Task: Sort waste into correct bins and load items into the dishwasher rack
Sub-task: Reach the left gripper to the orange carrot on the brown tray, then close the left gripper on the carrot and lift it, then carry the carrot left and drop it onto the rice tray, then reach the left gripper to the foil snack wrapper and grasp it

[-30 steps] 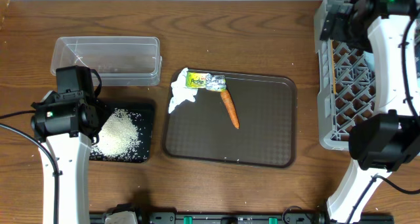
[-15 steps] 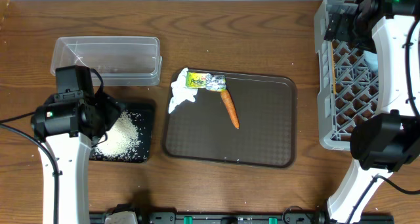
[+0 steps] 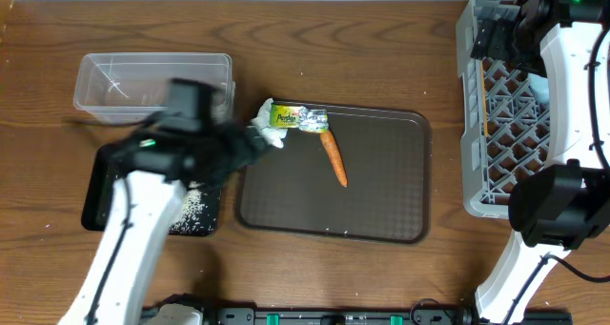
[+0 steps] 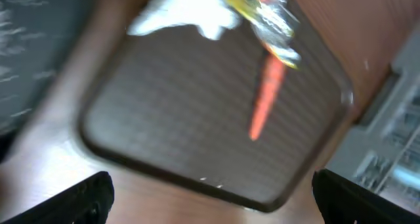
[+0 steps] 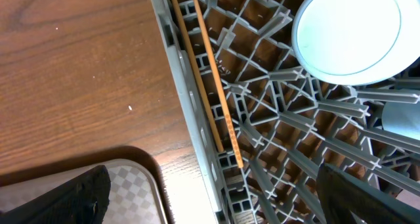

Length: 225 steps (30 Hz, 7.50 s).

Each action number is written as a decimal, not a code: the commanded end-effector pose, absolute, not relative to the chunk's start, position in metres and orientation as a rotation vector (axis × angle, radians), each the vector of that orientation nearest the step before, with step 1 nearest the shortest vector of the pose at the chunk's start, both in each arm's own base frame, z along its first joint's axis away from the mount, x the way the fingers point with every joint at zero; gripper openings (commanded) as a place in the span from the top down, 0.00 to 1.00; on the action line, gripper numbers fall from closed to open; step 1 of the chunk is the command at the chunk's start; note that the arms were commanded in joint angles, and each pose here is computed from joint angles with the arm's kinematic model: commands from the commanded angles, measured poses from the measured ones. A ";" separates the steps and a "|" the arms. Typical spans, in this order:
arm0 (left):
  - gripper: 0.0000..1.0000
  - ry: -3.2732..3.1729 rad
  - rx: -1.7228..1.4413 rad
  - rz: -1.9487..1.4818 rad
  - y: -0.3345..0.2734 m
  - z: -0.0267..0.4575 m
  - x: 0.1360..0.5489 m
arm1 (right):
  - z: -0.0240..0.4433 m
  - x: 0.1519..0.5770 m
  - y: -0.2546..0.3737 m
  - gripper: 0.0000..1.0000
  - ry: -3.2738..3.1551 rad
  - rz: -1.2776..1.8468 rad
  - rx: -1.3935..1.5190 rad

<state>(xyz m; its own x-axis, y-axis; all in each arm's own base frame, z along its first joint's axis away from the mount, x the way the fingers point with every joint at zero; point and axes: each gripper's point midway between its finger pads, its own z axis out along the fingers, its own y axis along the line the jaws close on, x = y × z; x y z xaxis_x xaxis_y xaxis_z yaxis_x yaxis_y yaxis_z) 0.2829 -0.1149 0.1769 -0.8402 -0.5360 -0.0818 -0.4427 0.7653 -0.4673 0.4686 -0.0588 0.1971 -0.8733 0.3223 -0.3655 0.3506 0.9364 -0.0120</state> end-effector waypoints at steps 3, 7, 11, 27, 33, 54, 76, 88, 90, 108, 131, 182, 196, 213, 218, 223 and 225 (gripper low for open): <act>0.00 2.821 -0.660 -0.575 -0.169 0.144 0.295 | 0.199 0.468 -0.065 0.01 2.726 -0.134 0.486; 0.01 2.834 -0.559 -0.517 -0.198 0.114 0.310 | 0.199 0.468 -0.065 0.01 2.726 -0.134 0.486; 0.01 2.889 -0.526 -0.443 -0.213 0.086 0.316 | 0.199 0.468 -0.065 0.01 2.726 -0.134 0.486; 0.00 2.672 -0.566 -0.272 -0.232 0.071 0.352 | 0.199 0.468 -0.065 0.01 2.726 -0.134 0.486; 0.00 2.597 -0.564 -0.274 -0.233 0.077 0.366 | 0.199 0.468 -0.065 0.01 2.726 -0.134 0.486; 0.04 2.557 -0.516 -0.160 -0.246 0.035 0.376 | 0.199 0.468 -0.064 0.01 2.726 -0.134 0.485; 0.30 2.545 -0.402 -0.038 -0.251 0.012 0.372 | 0.199 0.468 -0.064 0.01 2.726 -0.134 0.484; 0.50 2.566 -0.371 -0.022 -0.255 0.009 0.363 | 0.199 0.468 -0.064 0.01 2.726 -0.134 0.484; 0.52 2.569 -0.358 -0.023 -0.258 0.009 0.360 | 0.199 0.468 -0.064 0.01 2.726 -0.134 0.484; 0.66 2.584 -0.330 -0.009 -0.261 0.010 0.352 | 0.199 0.468 -0.064 0.01 2.726 -0.134 0.484; 0.70 2.651 -0.371 0.084 -0.201 0.104 0.300 | 0.199 0.468 -0.064 0.01 2.726 -0.134 0.484; 0.61 2.410 -1.769 0.292 0.107 0.056 0.273 | 0.199 0.468 -0.064 0.01 2.726 -0.134 0.483; 0.32 2.671 -0.776 -0.511 -0.037 0.138 0.325 | 0.199 0.468 -0.064 0.01 2.726 -0.134 0.484; 0.20 2.664 -0.543 -0.731 -0.201 0.110 0.369 | 0.199 0.468 -0.064 0.01 2.726 -0.134 0.484; 0.19 2.657 -0.551 -0.692 -0.206 0.100 0.394 | 0.199 0.468 -0.064 0.01 2.726 -0.134 0.484; 0.19 2.625 -0.645 -0.745 -0.223 0.079 0.411 | 0.199 0.468 -0.064 0.01 2.726 -0.134 0.484; 0.19 2.639 -0.728 -0.750 -0.228 0.064 0.411 | 0.199 0.468 -0.064 0.01 2.726 -0.134 0.484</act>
